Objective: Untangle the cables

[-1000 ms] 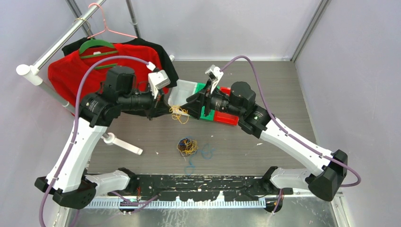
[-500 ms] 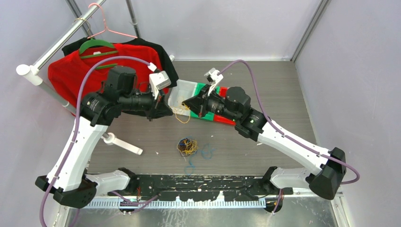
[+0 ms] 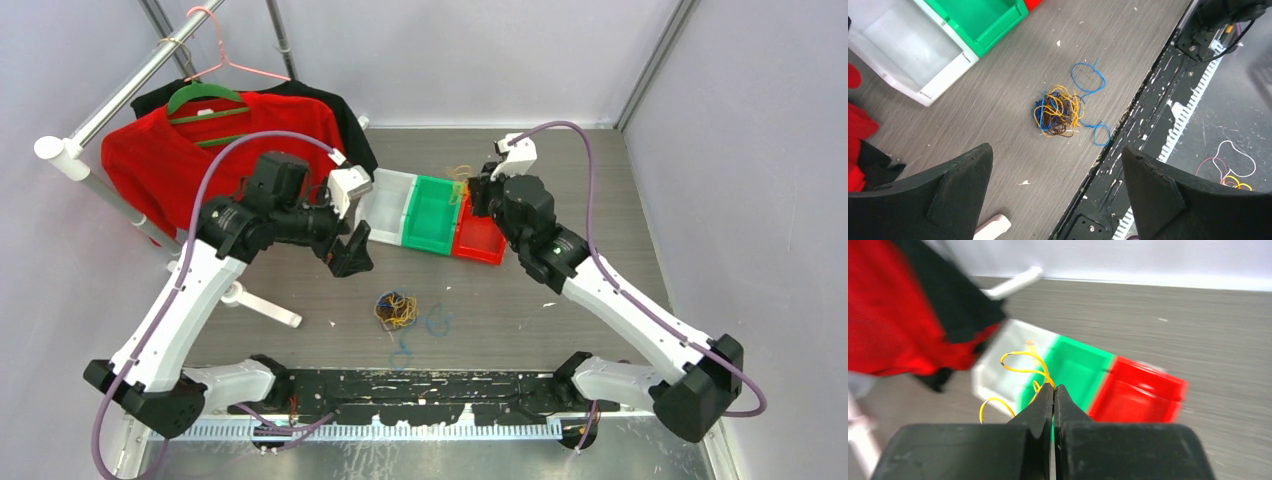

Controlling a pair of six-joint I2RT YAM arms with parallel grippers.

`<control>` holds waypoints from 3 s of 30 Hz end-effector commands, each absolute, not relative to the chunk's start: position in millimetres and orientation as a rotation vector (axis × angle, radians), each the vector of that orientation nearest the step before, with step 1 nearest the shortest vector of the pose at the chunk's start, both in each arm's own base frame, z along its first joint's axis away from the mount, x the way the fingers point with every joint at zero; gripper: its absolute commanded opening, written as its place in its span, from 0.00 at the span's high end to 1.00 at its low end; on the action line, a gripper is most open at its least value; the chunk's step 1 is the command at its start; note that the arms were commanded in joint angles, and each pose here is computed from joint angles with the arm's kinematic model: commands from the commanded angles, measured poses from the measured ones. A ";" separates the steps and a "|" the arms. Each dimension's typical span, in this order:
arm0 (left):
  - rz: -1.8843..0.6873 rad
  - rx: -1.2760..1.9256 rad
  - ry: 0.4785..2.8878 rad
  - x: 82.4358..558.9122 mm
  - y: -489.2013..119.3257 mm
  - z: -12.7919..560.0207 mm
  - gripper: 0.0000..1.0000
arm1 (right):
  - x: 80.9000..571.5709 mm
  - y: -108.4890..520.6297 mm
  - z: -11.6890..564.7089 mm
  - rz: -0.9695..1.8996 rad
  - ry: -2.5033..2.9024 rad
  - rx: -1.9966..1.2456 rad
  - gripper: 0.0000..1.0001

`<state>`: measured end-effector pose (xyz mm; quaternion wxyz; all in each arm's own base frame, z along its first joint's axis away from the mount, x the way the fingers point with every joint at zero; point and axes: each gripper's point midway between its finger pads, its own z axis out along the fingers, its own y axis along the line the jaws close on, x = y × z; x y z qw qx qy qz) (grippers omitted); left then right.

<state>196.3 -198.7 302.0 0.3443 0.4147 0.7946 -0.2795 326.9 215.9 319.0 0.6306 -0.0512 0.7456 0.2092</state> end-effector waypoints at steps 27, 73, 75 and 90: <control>-0.784 1.224 2.362 193.4 -200.8 190.2 0.12 | 400.9 141.9 227.7 -0.013 2.117 0.023 0.31; -0.551 1.092 2.410 250.3 -198.7 84.4 0.92 | 183.2 311.1 57.3 0.707 2.174 -1.076 0.69; -0.494 1.082 2.397 255.4 -192.0 88.5 0.95 | 188.9 307.6 63.3 0.673 2.173 -1.030 0.84; -0.559 1.086 2.406 223.1 -182.5 91.9 1.00 | 256.8 276.5 250.1 0.721 1.873 -0.566 0.99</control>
